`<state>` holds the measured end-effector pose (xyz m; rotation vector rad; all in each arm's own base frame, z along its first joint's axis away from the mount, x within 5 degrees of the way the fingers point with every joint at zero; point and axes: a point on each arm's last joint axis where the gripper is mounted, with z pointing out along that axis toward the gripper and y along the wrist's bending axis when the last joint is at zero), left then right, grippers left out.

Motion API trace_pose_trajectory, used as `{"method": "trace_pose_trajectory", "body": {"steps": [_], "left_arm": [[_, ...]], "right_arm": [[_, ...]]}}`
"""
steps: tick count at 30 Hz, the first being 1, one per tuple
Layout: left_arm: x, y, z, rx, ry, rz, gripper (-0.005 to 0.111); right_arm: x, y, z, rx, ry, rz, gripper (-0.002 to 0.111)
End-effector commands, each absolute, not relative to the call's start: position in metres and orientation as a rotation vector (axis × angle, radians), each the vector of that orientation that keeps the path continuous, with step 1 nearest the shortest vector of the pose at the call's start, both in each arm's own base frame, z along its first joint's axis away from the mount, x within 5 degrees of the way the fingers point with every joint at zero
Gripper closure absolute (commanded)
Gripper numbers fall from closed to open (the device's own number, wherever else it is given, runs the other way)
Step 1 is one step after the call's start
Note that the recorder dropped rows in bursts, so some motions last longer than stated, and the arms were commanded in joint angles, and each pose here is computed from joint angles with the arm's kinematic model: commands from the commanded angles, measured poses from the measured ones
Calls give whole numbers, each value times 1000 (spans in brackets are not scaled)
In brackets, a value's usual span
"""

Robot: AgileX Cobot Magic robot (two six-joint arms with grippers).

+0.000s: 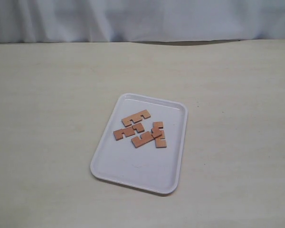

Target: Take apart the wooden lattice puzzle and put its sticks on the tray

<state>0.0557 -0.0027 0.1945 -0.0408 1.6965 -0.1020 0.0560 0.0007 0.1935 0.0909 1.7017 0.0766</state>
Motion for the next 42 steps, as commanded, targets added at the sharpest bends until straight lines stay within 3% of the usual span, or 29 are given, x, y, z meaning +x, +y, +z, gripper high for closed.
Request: {"method": "trace_pose_trajectory", "body": {"steps": [1, 42], "left_arm": [[54, -2, 183, -10, 1823, -56, 107], [53, -2, 180, -26, 1849, -74, 107]], "right_arm": [[56, 1, 194, 90, 1692, 82, 104], [56, 1, 194, 90, 1692, 82, 104]]}}
